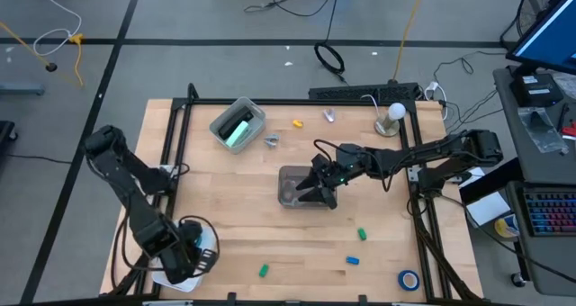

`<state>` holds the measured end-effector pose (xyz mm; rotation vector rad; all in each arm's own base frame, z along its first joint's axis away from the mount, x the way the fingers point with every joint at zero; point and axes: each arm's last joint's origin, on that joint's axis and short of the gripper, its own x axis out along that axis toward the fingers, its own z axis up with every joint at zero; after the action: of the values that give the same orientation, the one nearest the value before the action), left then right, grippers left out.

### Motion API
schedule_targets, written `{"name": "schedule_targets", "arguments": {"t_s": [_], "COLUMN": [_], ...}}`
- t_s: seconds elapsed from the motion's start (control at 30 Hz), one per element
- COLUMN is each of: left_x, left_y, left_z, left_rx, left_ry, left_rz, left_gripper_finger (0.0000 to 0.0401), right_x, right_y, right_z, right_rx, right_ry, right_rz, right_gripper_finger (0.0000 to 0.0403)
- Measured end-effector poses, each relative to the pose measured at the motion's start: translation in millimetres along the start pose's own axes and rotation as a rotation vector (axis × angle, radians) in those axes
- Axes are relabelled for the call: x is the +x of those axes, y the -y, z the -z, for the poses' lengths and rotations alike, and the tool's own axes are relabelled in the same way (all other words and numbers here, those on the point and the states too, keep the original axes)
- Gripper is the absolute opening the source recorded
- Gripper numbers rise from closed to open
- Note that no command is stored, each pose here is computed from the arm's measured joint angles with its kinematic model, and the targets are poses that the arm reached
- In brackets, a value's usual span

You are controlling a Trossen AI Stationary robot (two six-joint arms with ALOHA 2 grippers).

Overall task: Pick and place Stapler, Stapler remover, tape
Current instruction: Put the pink tape into the white bin

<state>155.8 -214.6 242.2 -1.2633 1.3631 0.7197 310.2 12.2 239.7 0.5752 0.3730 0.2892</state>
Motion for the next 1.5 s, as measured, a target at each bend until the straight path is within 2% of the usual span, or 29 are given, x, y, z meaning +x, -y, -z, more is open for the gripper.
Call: {"name": "schedule_targets", "arguments": {"t_s": [0.2,0.5,1.03,1.2,1.3,1.5], "left_x": [17.9,41.6,46.3,46.4,46.5,46.6], "left_y": [-5.0,-15.9,-20.2,-20.6,-20.3,-22.8], "left_z": [-3.2,-12.0,-7.2,-7.9,-10.3,-14.5], "left_rx": [-0.014,-0.025,-0.030,-0.030,-0.030,-0.006], "left_ry": [-0.011,-0.040,-0.097,-0.083,-0.027,0.038], "left_rz": [0.040,0.040,0.037,0.037,0.067,0.059], "left_gripper_finger": [0.0027,0.0027,0.0027,0.0031,0.0034,0.0027], "right_x": [0.0,0.0,0.0,0.0,0.0,0.0], "right_y": [-0.1,0.0,0.0,0.0,0.0,0.1], "right_z": [-0.1,-0.1,-0.2,-0.2,-0.2,-0.1], "right_rx": [0.002,0.003,-0.004,-0.004,-0.004,-0.004], "right_ry": [0.001,0.001,0.001,0.001,0.001,0.000], "right_rz": [0.000,0.000,0.000,0.000,0.000,0.000], "right_gripper_finger": [0.0226,0.0226,0.0226,0.0225,0.0222,0.0220]}}
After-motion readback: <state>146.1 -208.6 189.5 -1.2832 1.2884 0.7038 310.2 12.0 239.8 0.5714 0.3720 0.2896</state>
